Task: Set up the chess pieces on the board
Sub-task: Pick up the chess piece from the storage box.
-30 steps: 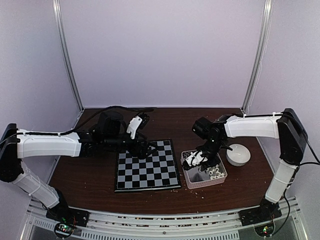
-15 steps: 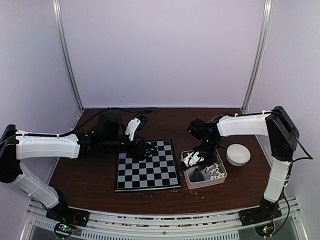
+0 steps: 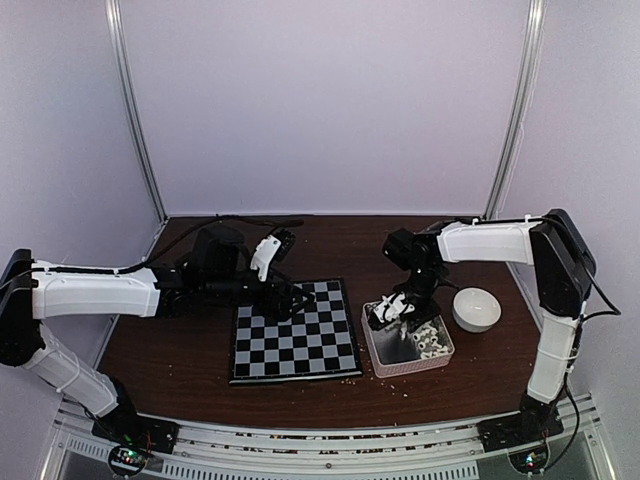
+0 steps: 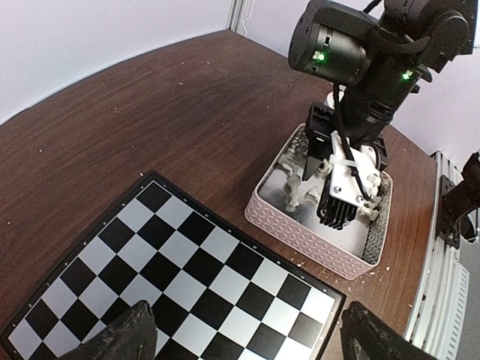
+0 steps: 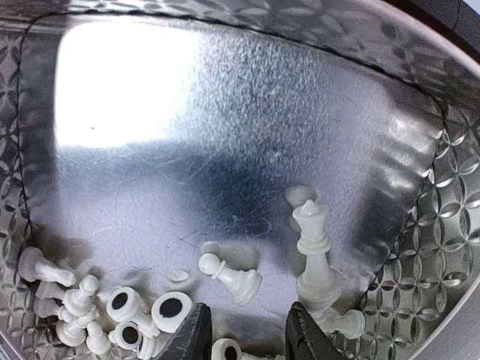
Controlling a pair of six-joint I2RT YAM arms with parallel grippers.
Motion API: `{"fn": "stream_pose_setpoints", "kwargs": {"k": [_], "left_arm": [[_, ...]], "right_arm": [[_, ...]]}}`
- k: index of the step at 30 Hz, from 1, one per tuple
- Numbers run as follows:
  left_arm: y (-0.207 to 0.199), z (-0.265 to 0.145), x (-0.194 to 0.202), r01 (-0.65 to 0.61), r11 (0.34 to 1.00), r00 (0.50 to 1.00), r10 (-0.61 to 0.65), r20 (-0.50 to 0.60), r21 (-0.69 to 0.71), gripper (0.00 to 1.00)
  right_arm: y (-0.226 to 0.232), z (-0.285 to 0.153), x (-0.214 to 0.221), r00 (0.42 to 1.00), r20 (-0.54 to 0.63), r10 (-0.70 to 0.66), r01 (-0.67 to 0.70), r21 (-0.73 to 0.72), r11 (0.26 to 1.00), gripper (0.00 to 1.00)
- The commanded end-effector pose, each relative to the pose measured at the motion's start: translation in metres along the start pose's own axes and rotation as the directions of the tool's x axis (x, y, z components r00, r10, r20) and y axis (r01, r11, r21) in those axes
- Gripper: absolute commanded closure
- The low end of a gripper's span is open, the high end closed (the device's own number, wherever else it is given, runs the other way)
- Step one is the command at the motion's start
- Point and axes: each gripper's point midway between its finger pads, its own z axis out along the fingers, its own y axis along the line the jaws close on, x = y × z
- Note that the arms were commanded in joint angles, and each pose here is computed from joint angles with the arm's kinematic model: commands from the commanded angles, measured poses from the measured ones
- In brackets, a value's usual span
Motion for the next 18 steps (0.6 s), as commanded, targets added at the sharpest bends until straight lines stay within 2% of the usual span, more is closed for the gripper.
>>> {"fn": "stream_pose_setpoints", "kwargs": {"k": [1,8,18], "left_arm": [[-0.003,-0.001,-0.011,-0.002,1.0,0.998,0.001,0.059,0.016,0.12],[-0.004,0.0,-0.012,-0.003,1.0,0.998,0.002,0.062,0.019,0.12],[-0.005,0.0,-0.015,-0.005,1.0,0.998,0.003,0.065,0.024,0.12]], "right_arm": [[0.003,0.001,0.009,1.0,-0.028,0.013,-0.014,-0.026,1.0,0.68],[0.0,0.001,-0.001,1.0,0.017,0.012,-0.012,0.015,1.0,0.68],[0.012,0.021,0.002,0.999,-0.039,-0.011,0.01,-0.024,1.0,0.71]]}}
